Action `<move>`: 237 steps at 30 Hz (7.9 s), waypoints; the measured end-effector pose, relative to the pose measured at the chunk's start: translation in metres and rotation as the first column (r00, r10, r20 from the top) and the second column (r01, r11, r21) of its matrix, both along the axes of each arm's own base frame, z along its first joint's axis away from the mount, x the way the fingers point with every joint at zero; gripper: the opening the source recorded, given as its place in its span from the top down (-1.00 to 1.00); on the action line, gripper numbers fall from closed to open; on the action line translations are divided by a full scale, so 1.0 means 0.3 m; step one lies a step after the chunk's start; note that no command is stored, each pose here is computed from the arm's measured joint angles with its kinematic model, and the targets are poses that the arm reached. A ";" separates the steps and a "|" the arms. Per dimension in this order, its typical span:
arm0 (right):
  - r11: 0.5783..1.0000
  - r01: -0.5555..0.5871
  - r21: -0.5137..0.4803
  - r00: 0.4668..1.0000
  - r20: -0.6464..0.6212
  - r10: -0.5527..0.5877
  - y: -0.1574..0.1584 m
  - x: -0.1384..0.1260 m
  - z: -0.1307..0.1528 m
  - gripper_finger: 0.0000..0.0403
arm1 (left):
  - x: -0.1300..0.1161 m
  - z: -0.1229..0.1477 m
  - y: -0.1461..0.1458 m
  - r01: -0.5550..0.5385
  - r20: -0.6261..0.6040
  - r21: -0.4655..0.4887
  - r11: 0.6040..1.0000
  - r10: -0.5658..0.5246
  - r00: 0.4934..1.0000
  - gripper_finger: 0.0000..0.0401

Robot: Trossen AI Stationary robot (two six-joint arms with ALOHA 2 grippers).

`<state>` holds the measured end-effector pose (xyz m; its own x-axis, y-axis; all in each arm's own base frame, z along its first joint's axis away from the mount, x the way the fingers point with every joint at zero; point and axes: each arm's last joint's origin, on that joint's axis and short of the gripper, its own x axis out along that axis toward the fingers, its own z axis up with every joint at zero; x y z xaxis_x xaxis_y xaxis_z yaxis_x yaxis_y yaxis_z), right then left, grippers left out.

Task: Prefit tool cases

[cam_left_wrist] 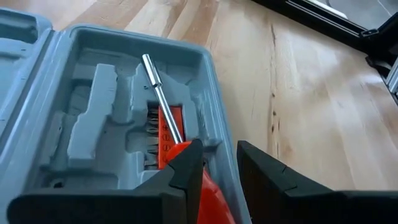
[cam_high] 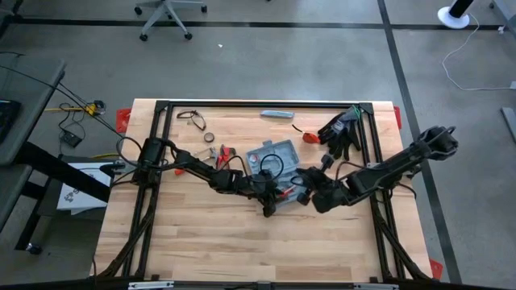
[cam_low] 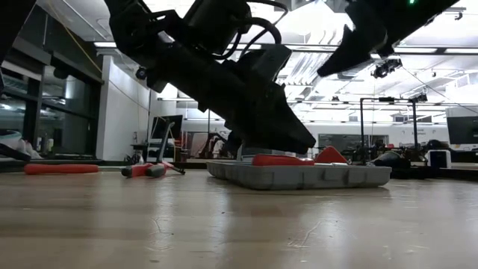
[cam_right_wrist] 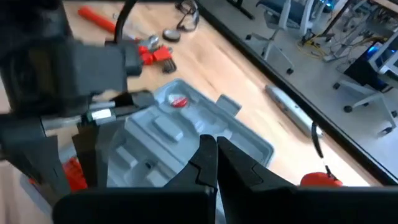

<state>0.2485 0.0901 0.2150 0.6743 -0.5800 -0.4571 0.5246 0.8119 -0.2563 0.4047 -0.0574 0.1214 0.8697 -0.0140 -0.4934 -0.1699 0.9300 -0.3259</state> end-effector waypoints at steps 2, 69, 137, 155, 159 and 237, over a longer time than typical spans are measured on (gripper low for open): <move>1.000 0.003 -0.003 1.000 -0.023 -0.003 0.004 0.010 -0.025 1.00 | 0.000 0.000 0.000 -0.002 0.001 0.009 1.000 0.002 1.000 0.56; 0.846 -0.139 0.514 0.911 -0.269 0.313 0.019 0.115 -0.268 1.00 | -0.022 -0.032 0.011 0.158 -0.140 0.250 0.955 -0.126 0.982 0.94; 0.833 -0.051 0.551 0.891 -0.352 0.287 0.149 -0.008 -0.251 1.00 | 0.078 -0.018 -0.065 0.473 0.051 0.076 0.878 -0.477 0.877 1.00; 0.835 -0.125 0.535 0.901 -0.292 0.321 0.145 0.020 -0.243 1.00 | 0.093 -0.141 -0.010 0.537 -0.101 -0.062 0.841 -0.540 0.835 1.00; 0.839 -0.151 0.522 0.907 -0.264 0.328 0.155 0.022 -0.236 1.00 | 0.094 -0.143 -0.009 0.526 -0.106 -0.032 0.850 -0.526 0.844 1.00; 0.877 0.006 0.481 0.878 -0.422 0.225 0.046 -0.045 -0.204 1.00 | 0.097 -0.109 -0.040 0.536 -0.079 0.073 0.841 -0.531 0.844 1.00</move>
